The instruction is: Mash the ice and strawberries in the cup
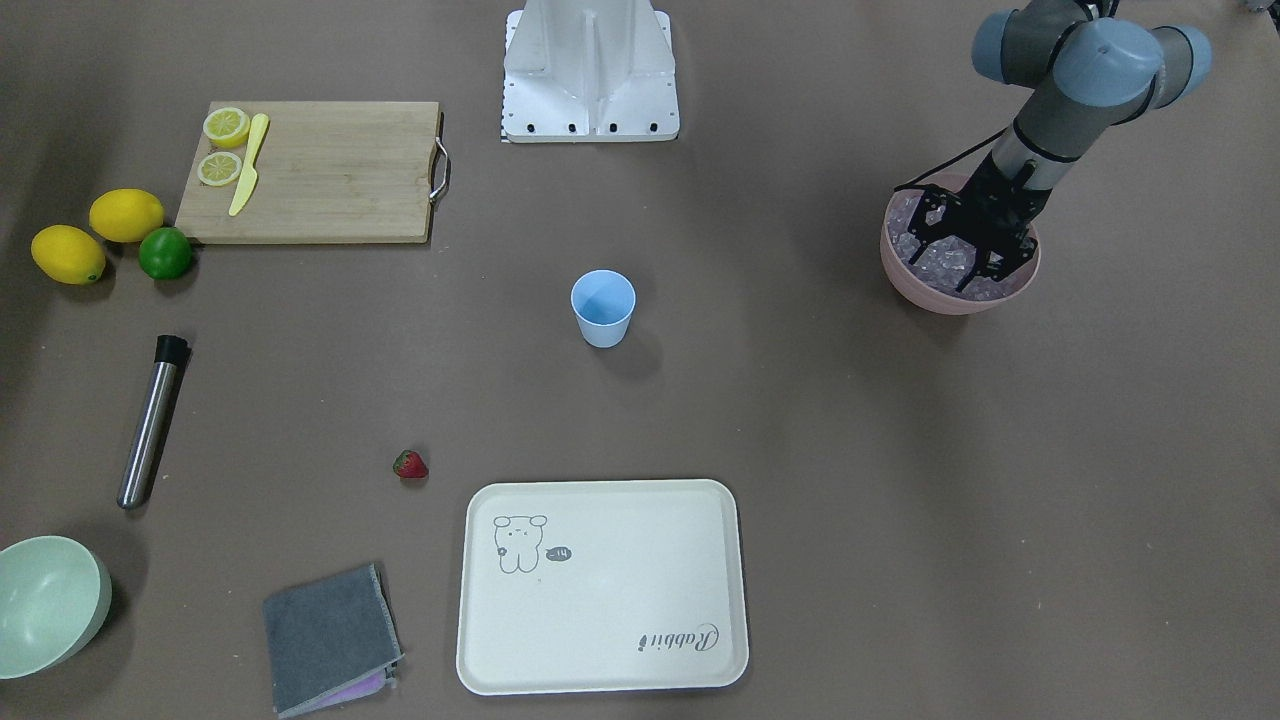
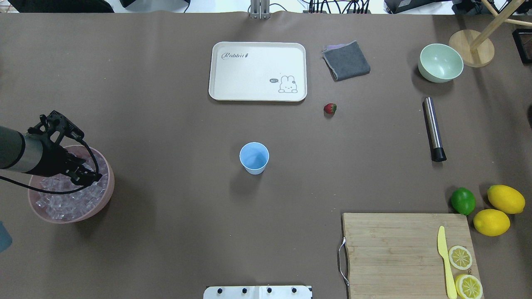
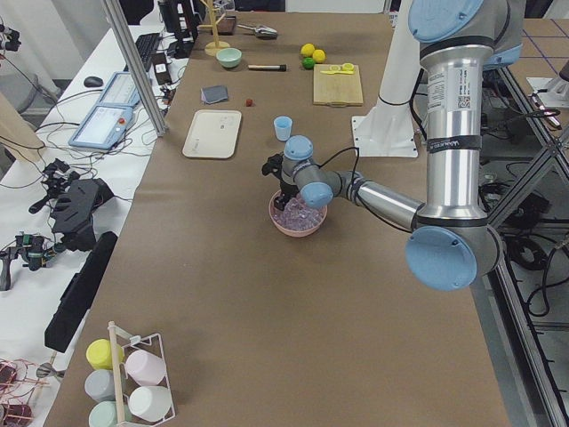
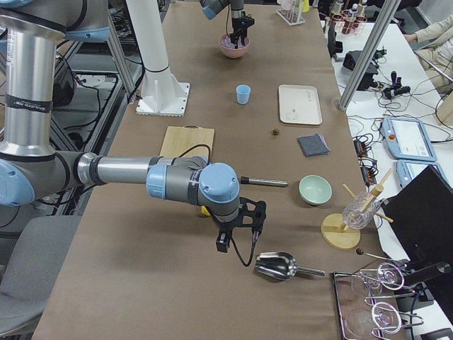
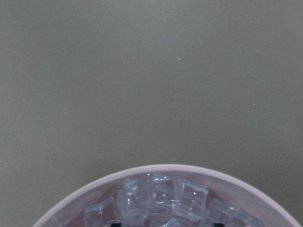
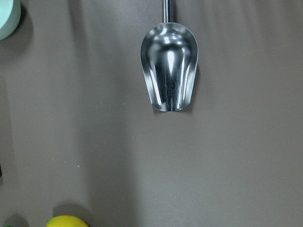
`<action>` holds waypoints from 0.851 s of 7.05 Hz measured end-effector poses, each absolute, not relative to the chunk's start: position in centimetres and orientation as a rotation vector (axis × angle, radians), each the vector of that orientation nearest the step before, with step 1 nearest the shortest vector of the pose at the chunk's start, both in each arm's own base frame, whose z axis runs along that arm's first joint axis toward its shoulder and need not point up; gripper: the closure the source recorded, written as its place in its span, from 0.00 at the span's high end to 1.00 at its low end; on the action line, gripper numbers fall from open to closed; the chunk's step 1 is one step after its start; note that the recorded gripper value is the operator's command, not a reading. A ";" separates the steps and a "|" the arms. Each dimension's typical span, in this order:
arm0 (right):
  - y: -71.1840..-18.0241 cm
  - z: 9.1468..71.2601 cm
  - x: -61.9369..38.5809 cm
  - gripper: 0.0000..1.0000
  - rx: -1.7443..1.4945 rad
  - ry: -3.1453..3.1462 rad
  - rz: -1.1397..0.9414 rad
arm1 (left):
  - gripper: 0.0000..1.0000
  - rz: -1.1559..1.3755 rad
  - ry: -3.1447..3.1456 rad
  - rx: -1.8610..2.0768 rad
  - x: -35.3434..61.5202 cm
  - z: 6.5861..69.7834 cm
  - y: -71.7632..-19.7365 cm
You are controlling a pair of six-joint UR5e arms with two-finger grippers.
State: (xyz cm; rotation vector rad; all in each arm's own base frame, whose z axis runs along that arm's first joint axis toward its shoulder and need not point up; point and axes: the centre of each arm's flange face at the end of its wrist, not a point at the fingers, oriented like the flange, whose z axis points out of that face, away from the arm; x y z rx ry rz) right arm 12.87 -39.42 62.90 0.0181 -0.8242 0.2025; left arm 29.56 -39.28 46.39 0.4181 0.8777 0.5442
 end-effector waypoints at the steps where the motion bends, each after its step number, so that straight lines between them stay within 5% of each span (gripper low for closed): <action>1: -39.4 62.9 12.9 1.00 0.018 -0.824 0.202 | 0.00 0.533 0.892 0.417 28.6 46.1 -39.7; 6: -39.5 62.7 12.9 1.00 0.022 -0.826 0.202 | 0.00 0.469 0.951 0.429 22.9 44.7 -41.0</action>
